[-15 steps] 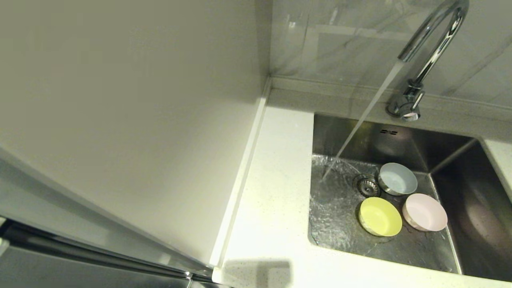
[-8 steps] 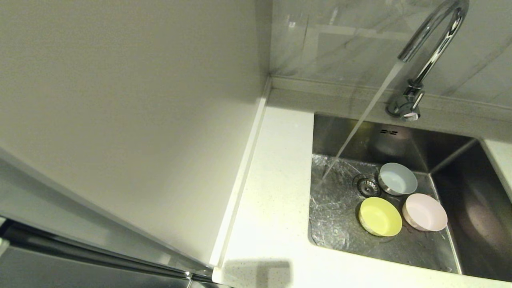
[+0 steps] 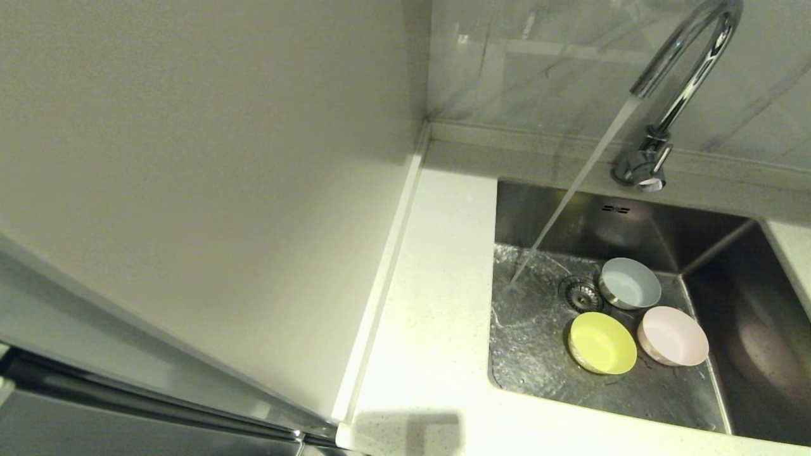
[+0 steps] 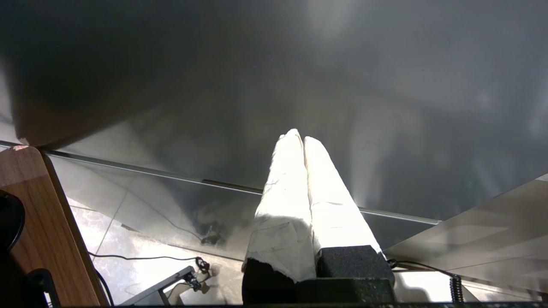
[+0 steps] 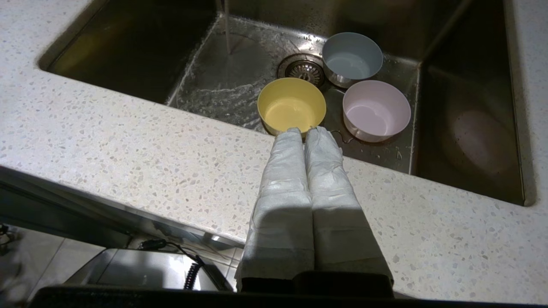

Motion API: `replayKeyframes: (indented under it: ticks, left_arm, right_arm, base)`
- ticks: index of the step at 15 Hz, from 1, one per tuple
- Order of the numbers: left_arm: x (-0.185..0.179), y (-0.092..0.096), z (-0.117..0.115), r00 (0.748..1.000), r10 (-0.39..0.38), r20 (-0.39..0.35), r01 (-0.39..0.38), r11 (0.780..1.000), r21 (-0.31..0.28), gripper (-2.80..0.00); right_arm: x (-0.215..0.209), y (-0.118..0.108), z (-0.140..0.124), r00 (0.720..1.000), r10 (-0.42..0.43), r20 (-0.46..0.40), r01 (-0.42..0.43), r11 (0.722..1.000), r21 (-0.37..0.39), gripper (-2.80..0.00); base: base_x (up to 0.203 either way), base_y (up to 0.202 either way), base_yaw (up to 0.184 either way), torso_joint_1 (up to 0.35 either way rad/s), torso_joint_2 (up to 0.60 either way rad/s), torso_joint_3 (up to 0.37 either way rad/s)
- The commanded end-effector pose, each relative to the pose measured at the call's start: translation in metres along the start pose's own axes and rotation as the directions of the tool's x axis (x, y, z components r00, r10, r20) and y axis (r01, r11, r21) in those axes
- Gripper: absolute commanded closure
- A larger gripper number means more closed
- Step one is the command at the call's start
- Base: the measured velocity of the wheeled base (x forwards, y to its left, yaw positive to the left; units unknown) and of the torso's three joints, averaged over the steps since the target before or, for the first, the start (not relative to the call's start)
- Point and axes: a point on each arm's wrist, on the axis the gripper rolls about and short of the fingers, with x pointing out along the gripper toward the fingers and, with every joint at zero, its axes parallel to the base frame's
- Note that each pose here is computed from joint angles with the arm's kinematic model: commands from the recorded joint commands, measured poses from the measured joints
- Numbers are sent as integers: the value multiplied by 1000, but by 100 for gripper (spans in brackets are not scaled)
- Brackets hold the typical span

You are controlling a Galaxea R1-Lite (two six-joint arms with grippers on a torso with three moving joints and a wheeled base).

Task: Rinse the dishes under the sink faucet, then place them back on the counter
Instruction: Turn off the faucet

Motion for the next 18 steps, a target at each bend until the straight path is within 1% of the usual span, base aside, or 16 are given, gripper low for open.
replayKeyframes:
  ticks: [1, 2, 8, 10, 12, 13, 15, 16, 18]
  left_arm:
    - [0, 0, -1, 1000, 0, -3, 0, 1000, 0, 0]
    - [0, 0, -1, 1000, 0, -3, 0, 1000, 0, 0]
    - [0, 0, -1, 1000, 0, -3, 0, 1000, 0, 0]
    - [0, 0, -1, 1000, 0, -3, 0, 1000, 0, 0]
    - [0, 0, -1, 1000, 0, -3, 0, 1000, 0, 0]
    - [0, 0, -1, 1000, 0, -3, 0, 1000, 0, 0]
    - [0, 0, -1, 1000, 0, -3, 0, 1000, 0, 0]
    - [0, 0, -1, 1000, 0, -3, 0, 1000, 0, 0]
    - [0, 0, -1, 1000, 0, -3, 0, 1000, 0, 0]
  right_arm:
    - [0, 0, 0, 1000, 1, -1, -1, 1000, 0, 0]
    - [0, 0, 0, 1000, 4, -2, -4, 1000, -9, 0]
    - [0, 0, 0, 1000, -3, -1, 3, 1000, 0, 0]
    - [-1, 0, 2, 1000, -3, -16, 3, 1000, -1, 0]
    - [-4, -1, 25, 999, -10, -34, 10, 1000, 8, 0]
    - [-3, -1, 41, 998, -17, -63, 19, 999, 32, 0]
    - [7, -2, 82, 991, -30, -134, 43, 995, 94, 0]
    - [18, -3, 107, 985, -33, -171, 56, 990, 128, 0]
    - [54, -5, 163, 971, -37, -236, 86, 976, 201, 0]
  base:
    - [0, 0, 0, 0, 0, 0]
    - [0, 0, 0, 0, 0, 0]
    - [0, 0, 0, 0, 0, 0]
    - [0, 0, 0, 0, 0, 0]
    - [0, 0, 0, 0, 0, 0]
    - [0, 0, 0, 0, 0, 0]
    - [0, 0, 0, 0, 0, 0]
    - [0, 0, 0, 0, 0, 0]
    - [0, 0, 0, 0, 0, 0]
